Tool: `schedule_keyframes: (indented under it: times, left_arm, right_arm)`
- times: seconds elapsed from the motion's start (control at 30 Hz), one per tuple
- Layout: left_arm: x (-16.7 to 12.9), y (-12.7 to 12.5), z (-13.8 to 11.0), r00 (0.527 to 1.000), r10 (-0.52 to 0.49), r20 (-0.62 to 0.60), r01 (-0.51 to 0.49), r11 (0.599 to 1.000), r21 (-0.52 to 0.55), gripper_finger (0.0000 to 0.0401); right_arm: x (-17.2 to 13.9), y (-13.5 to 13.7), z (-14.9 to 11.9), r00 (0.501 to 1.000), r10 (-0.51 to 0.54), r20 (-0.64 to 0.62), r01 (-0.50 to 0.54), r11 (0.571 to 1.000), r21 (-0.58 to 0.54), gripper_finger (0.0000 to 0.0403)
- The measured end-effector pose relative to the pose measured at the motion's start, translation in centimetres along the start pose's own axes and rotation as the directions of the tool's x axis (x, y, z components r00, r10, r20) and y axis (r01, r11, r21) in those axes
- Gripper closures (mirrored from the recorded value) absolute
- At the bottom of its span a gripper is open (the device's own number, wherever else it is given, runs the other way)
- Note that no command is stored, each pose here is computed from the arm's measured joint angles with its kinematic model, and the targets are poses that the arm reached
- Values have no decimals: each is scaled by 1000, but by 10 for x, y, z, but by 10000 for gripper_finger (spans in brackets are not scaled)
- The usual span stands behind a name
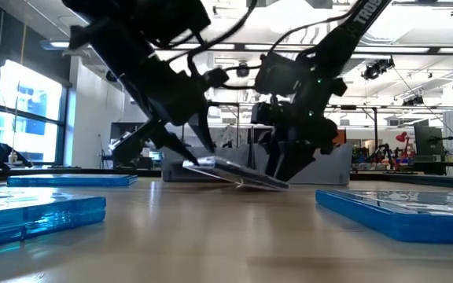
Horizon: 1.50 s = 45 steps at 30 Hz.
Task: Pick & place jewel cases by type
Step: Put the top black CD case into the left black bin
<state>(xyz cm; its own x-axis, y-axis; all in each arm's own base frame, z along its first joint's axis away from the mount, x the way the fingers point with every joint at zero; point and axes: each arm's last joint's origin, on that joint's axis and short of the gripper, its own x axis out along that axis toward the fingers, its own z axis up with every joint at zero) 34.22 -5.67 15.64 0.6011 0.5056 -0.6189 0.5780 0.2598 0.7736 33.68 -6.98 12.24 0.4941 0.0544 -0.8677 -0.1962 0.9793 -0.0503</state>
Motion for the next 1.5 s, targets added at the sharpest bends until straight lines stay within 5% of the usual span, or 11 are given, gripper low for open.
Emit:
schedule_keyframes:
  times: [0.23,0.53,0.83,1.2,1.5]
  left_arm:
    - [-9,-1,9,996,72,-44,-71,997,10,274]
    - [-21,27,23,981,194,-11,-194,979,-67,275]
    - [-26,34,26,994,84,65,-84,996,-3,284]
    - [-26,28,24,998,20,57,-23,999,46,389]
    - [-31,23,27,999,44,1,-44,995,84,365]
  right_arm:
    - [1,21,9,1000,16,-23,-18,996,-92,206]
    - [-2,33,28,994,113,13,-110,985,-129,206]
    - [-3,43,31,996,87,-4,-87,983,-160,206]
    - [-3,42,29,998,45,-32,-50,986,-160,206]
    - [-6,40,25,995,-39,-96,23,986,-165,206]
